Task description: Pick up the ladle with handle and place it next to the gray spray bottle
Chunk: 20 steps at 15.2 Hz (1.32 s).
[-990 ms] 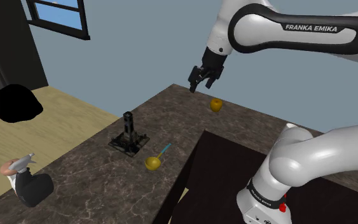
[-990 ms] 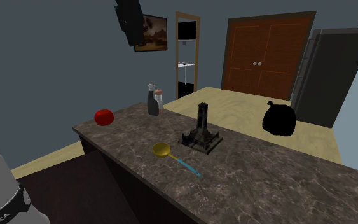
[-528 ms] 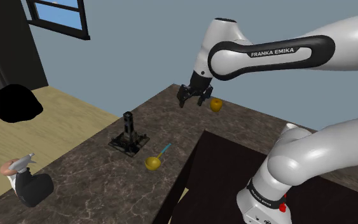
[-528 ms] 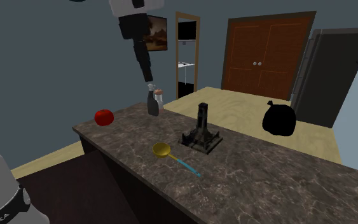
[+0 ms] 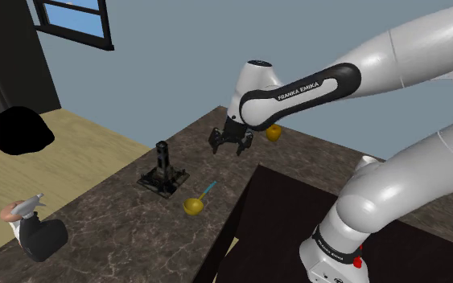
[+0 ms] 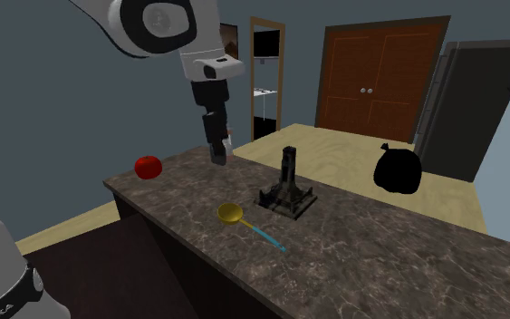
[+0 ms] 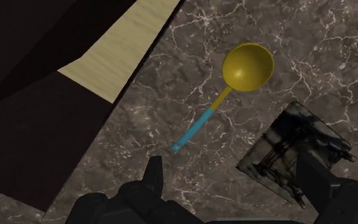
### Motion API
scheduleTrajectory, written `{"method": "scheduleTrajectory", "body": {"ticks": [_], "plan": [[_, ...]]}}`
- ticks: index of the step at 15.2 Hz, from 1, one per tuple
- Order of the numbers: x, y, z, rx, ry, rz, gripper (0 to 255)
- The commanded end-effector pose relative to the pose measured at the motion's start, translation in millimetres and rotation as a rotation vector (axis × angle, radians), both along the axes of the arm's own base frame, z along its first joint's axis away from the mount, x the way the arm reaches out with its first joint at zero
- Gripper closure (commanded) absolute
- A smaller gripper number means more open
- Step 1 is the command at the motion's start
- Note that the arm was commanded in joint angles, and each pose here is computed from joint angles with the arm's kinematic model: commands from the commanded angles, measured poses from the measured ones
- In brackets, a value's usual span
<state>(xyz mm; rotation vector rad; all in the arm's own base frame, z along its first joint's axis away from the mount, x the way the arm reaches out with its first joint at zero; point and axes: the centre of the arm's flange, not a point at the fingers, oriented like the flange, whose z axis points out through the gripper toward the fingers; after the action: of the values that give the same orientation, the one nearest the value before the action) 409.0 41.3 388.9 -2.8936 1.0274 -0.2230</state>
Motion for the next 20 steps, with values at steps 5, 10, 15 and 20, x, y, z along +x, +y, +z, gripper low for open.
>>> {"method": "scheduleTrajectory", "body": {"ticks": [5, 10, 15, 20], "plan": [[23.0, -1.4, -79.2, 0.058, 0.016, -0.192, 0], [42.6, 0.4, -142.3, 0.105, 0.031, -0.349, 0], [61.6, 2.2, -205.6, 0.152, 0.046, -0.506, 0], [79.1, 4.0, -265.8, 0.197, 0.06, -0.654, 0]]}}
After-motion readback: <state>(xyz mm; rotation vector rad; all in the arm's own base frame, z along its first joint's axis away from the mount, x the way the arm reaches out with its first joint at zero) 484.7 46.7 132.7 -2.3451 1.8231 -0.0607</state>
